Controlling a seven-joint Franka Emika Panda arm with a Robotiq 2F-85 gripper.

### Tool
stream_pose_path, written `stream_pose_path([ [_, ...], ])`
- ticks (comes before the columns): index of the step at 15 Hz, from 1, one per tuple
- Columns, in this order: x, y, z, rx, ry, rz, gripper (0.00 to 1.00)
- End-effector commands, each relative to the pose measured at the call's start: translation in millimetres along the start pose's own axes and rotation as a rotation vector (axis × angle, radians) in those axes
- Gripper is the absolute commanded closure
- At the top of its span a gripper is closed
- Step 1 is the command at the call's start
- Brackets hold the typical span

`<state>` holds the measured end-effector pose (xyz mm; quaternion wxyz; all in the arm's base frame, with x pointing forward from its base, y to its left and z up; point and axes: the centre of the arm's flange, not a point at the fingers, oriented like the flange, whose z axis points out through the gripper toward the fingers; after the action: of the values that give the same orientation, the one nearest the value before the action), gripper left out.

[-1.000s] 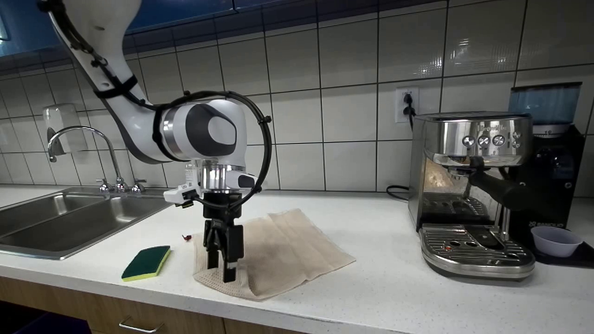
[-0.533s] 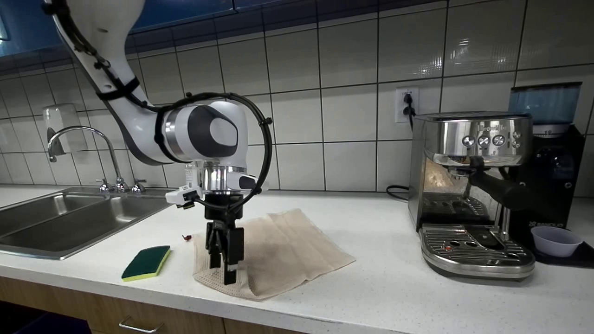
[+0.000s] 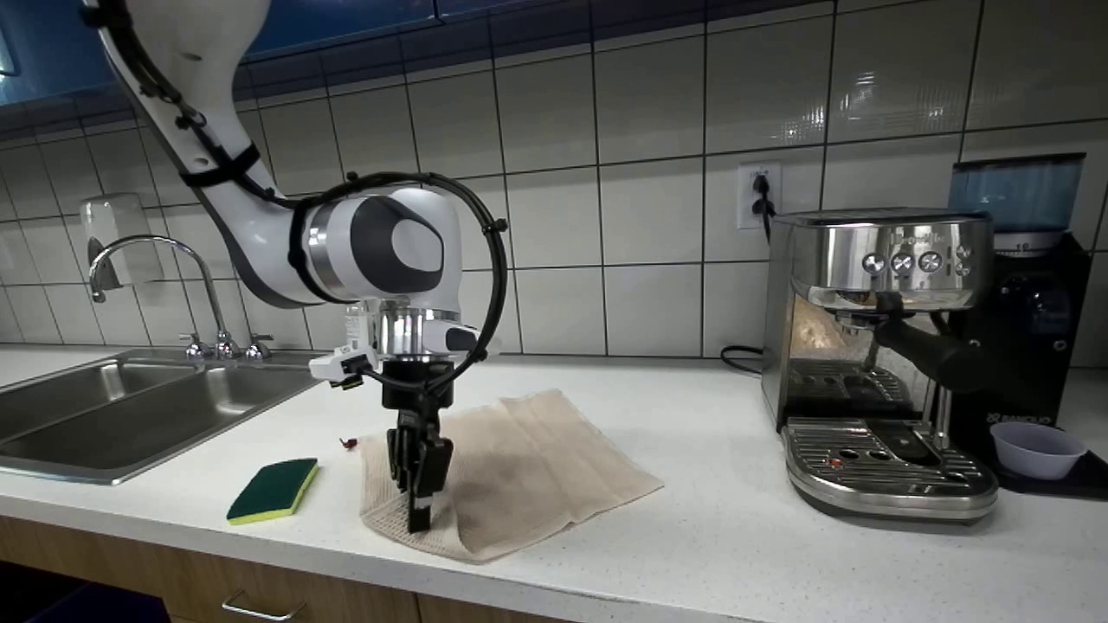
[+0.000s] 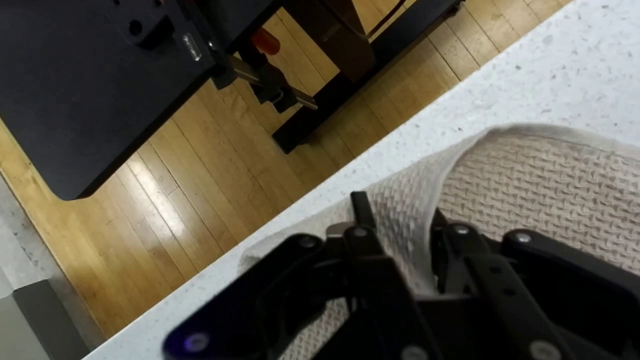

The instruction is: Fold the towel twice

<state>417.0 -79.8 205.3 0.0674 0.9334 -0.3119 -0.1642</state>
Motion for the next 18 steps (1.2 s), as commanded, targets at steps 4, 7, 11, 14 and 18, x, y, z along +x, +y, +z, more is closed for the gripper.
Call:
stream_pose_path([
  [4, 2.0, -0.6, -7.3, -0.024, 0.019, 0.004, 1.0],
  [7, 0.8, 1.2, -10.5, -0.029, 0.029, -0.003, 1.0],
  [11, 0.1, 3.6, -19.3, -0.028, 0.05, -0.013, 1.0],
  [14, 0.3, 4.5, -26.8, -0.029, 0.07, -0.022, 1.0],
  [18, 1.5, 4.3, -36.4, -0.031, 0.096, -0.032, 1.0],
])
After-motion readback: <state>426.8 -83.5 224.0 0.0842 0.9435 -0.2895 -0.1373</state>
